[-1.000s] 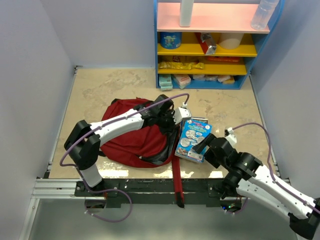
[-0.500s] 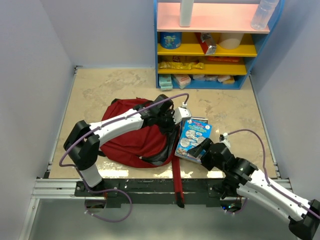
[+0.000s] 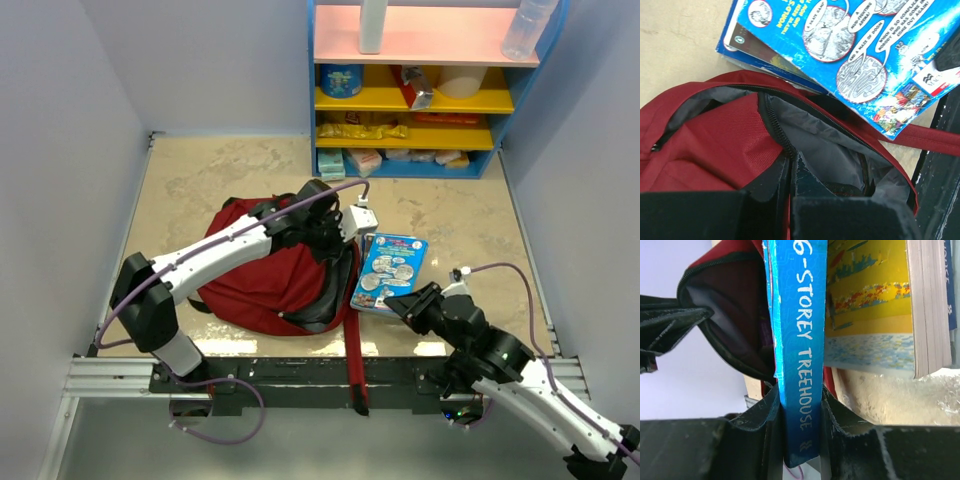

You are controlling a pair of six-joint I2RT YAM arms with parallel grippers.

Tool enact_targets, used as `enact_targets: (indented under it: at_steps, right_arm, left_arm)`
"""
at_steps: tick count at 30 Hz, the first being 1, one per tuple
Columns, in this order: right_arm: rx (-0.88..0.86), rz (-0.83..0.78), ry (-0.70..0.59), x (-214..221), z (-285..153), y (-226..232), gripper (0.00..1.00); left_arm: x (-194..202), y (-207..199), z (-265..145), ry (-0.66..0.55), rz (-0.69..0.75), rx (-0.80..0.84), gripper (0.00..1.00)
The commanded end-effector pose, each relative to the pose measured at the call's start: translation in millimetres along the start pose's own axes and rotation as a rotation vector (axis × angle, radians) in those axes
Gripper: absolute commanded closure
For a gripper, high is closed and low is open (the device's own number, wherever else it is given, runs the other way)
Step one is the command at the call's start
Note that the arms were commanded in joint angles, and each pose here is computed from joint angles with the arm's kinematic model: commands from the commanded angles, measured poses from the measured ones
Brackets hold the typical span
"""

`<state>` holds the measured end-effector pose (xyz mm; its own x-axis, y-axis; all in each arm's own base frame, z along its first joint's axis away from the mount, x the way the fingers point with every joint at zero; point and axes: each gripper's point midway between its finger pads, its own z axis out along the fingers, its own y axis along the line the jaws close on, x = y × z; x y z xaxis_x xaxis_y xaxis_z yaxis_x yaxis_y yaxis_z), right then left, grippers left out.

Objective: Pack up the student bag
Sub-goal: Pick up the book from the center of the board, then place the book in the student bag.

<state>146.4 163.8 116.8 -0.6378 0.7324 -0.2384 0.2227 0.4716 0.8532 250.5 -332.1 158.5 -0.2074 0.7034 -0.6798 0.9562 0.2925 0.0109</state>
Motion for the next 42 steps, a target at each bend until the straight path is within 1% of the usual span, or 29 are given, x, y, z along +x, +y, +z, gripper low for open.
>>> enact_targets:
  at_steps: [1, 2, 3, 5, 6, 7, 8, 9, 11, 16, 17, 22, 24, 26, 28, 31, 32, 34, 35, 37, 39, 42]
  right_arm:
    - [-0.138, -0.066, -0.019, -13.2, -28.9, 47.4, 1.0]
    - [-0.136, -0.091, -0.004, -11.3, -30.1, 52.0, 1.0]
    - [-0.19, -0.108, -0.006, -14.7, -39.0, 73.1, 1.0]
    - [-0.218, -0.179, 0.013, -13.2, -42.6, 89.0, 1.0]
    - [-0.262, -0.227, 0.047, -8.0, -44.1, 107.3, 1.0]
    - [-0.278, -0.247, 0.066, -4.9, -44.0, 114.3, 1.0]
    - [-0.335, -0.263, 0.078, -2.6, -46.9, 130.4, 1.0]
    - [-0.351, -0.294, 0.132, 7.1, -46.1, 135.5, 1.0]
    - [-0.383, -0.318, 0.163, 12.8, -48.0, 143.1, 1.0]
    - [-0.43, -0.356, 0.275, 35.6, -42.1, 141.2, 1.0]
    - [-0.389, -0.352, 0.295, 40.2, -33.8, 127.5, 1.0]
    - [-0.363, -0.313, 0.37, 59.0, -9.1, 108.4, 1.0]
    - [-0.36, -0.329, 0.392, 63.6, -2.9, 108.2, 1.0]
    - [-0.305, -0.339, 0.442, 72.4, 10.1, 99.1, 1.0]
    - [-0.283, -0.379, 0.465, 76.1, 17.5, 95.5, 1.0]
    - [-0.292, -0.414, 0.46, 76.1, 27.2, 103.3, 1.0]
    - [-0.344, -0.423, 0.449, 75.2, 28.7, 118.8, 1.0]
    - [-0.333, -0.453, 0.504, 83.9, 38.2, 117.0, 1.0]
    - [-0.366, -0.47, 0.513, 85.3, 39.5, 128.4, 1.0]
    - [-0.379, -0.503, 0.558, 92.7, 45.2, 129.1, 1.0]
    - [-0.454, -0.546, 0.552, 93.0, 45.8, 147.0, 1.0]
    - [-0.533, -0.624, 0.587, 93.4, 47.2, 165.6, 1.0]
  left_arm:
    - [-40.0, 13.4, -46.6, -0.098, 0.016, -0.092, 1.0]
    - [-42.4, 17.8, -53.3, -0.101, 0.013, -0.119, 1.0]
    - [-45.4, 19.5, -65.2, -0.111, 0.014, -0.141, 1.0]
    - [-53.9, 26.8, -80.7, -0.131, 0.031, -0.191, 1.0]
    - [-55.7, 31.0, -91.0, -0.139, 0.053, -0.215, 1.0]
    - [-60.4, 33.9, -98.4, -0.149, 0.065, -0.234, 1.0]
    - [-57.8, 36.1, -102.2, -0.135, 0.073, -0.246, 1.0]
    - [-58.5, 35.6, -105.6, -0.133, 0.074, -0.247, 1.0]
    - [-60.2, 33.3, -111.7, -0.132, 0.072, -0.24, 1.0]
    - [-52.1, 31.7, -117.0, -0.135, 0.075, -0.261, 1.0]
    - [-51.6, 29.9, -117.5, -0.14, 0.074, -0.253, 1.0]
    - [-52.9, 27.0, -123.5, -0.157, 0.083, -0.254, 1.0]
    - [-56.7, 27.2, -126.1, -0.174, 0.077, -0.257, 1.0]
    - [-60.2, 24.8, -128.2, -0.189, 0.07, -0.25, 1.0]
    - [-62.0, 24.1, -130.1, -0.195, 0.072, -0.246, 1.0]
    - [-61.8, 15.3, -131.4, -0.201, 0.089, -0.204, 1.0]
    - [-61.0, 12.3, -131.8, -0.203, 0.091, -0.189, 1.0]
    - [-61.5, 8.6, -132.8, -0.209, 0.095, -0.171, 1.0]
    - [-62.2, 6.4, -134.7, -0.215, 0.106, -0.163, 1.0]
    - [-63.2, 3.2, -136.9, -0.225, 0.119, -0.151, 1.0]
    - [-63.4, -1.4, -136.8, -0.232, 0.133, -0.127, 1.0]
    - [-61.6, -9.3, -135.1, -0.235, 0.132, -0.087, 1.0]
